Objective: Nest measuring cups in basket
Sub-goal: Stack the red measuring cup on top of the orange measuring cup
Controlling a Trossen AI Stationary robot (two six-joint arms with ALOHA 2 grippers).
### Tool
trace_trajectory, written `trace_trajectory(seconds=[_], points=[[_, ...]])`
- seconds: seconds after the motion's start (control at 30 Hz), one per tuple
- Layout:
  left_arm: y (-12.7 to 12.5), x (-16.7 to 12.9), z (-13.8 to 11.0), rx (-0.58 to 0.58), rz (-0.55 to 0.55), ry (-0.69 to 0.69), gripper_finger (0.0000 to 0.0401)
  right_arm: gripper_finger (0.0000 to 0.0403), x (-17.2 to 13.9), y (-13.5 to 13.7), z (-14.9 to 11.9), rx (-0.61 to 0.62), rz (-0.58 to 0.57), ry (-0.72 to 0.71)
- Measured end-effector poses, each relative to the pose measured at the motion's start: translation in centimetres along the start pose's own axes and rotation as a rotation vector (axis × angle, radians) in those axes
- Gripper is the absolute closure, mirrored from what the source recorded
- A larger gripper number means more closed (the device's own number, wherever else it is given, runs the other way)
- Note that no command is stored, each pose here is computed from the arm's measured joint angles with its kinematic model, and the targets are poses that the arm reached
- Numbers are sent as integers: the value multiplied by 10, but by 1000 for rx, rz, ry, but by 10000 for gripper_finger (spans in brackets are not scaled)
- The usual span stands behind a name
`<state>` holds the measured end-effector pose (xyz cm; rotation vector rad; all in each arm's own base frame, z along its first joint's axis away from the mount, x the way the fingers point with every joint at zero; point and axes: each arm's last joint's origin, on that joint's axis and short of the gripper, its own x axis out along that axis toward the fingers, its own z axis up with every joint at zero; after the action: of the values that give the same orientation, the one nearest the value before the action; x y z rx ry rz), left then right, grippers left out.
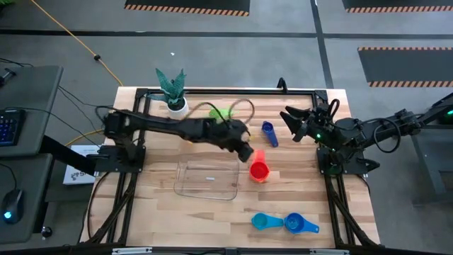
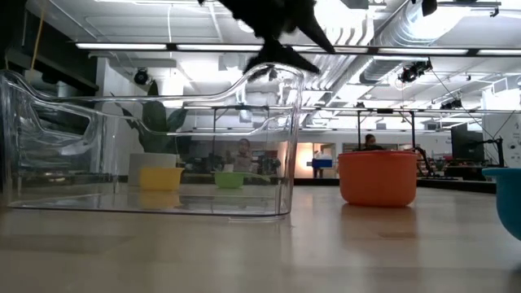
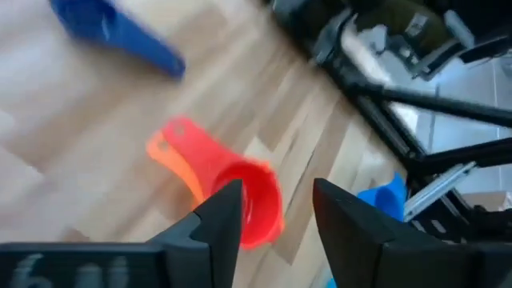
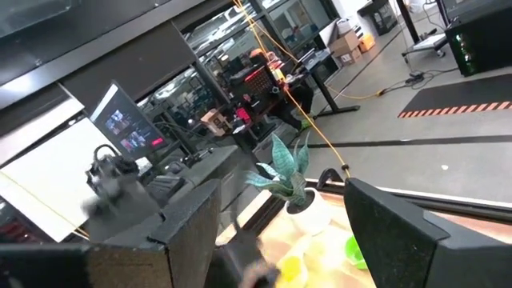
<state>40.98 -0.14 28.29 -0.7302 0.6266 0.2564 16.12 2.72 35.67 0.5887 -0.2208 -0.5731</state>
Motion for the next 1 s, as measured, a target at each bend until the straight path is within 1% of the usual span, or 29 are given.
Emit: trace_trajectory(seconds=[0.13,0.27,0.37,0.43,0.53,0.6,0.7,0.77,0.87,0.9,0.93,1.0], points=[[-4,-48,18,85,37,-113,242,146,0,0,0,1,2,1],[-5,-95,23,132,80,-209,234,146,0,0,-1,15,-1,6],[2,-126,16,136,121,-268,231,146,1,-4,-8,35,-30,55],[11,-143,6,130,160,-300,231,147,2,-8,-19,26,-64,120],[27,-165,-14,90,174,-336,231,162,7,-18,-39,52,-143,256],[36,-176,-27,69,135,-367,233,184,12,-25,-54,67,-216,368],[46,-187,-45,49,48,-436,239,238,21,-39,-78,69,-358,555],[51,-193,-53,36,-24,-493,246,286,26,-48,-93,58,-452,686],[56,-197,-62,18,-109,-561,258,370,32,-61,-113,27,-587,893],[58,-197,-65,15,-119,-569,262,386,33,-64,-119,14,-621,942],[59,-197,-67,12,-129,-580,266,391,35,-67,-126,-3,-651,985],[61,-196,-69,6,-138,-593,272,387,39,-72,-139,-18,-707,1062]])
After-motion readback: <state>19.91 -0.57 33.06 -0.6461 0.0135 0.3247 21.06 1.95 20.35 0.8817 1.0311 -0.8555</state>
